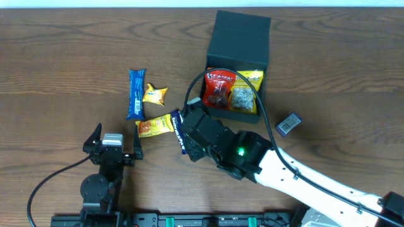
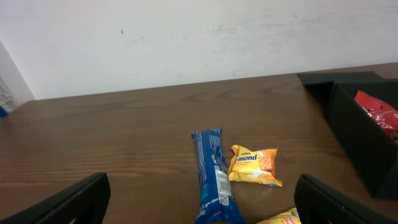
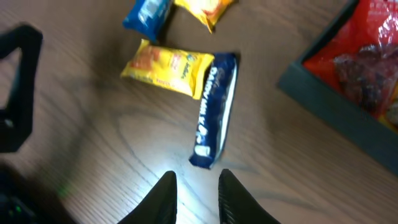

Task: Pack container
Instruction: 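Move the right gripper to the blue Cadbury Dairy Milk bar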

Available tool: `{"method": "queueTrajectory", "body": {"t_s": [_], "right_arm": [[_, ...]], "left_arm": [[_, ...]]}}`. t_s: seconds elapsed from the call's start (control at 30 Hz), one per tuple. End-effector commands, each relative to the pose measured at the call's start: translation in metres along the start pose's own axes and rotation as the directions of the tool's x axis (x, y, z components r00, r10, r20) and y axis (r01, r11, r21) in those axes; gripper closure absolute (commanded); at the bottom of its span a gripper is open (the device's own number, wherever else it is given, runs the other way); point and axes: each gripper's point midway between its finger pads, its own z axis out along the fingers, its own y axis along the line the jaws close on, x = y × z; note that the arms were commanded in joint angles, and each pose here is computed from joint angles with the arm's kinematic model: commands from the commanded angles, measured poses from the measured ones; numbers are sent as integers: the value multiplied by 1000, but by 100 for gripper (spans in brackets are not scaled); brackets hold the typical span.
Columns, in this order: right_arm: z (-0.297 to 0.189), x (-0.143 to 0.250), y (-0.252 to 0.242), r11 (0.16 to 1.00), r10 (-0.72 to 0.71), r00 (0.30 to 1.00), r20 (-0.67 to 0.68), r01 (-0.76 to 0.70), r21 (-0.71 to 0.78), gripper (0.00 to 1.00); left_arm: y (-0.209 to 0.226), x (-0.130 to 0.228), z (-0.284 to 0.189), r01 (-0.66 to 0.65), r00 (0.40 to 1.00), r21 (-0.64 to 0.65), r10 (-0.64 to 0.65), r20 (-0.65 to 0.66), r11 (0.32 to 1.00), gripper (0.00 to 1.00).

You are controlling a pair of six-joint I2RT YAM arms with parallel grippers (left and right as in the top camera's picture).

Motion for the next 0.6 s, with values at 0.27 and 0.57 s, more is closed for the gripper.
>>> {"method": "queueTrajectory", "body": {"t_s": [0.27, 0.57], "right_arm": [[32, -1, 5, 998, -55, 998, -21, 54, -31, 49], [67, -16, -33, 1000, -10, 1000, -18, 10, 21, 46]], "left_arm": [[2, 19, 1, 4, 998, -17, -5, -60, 1000, 4], [2, 19, 1, 3, 998, -17, -4, -60, 1000, 4]]}}
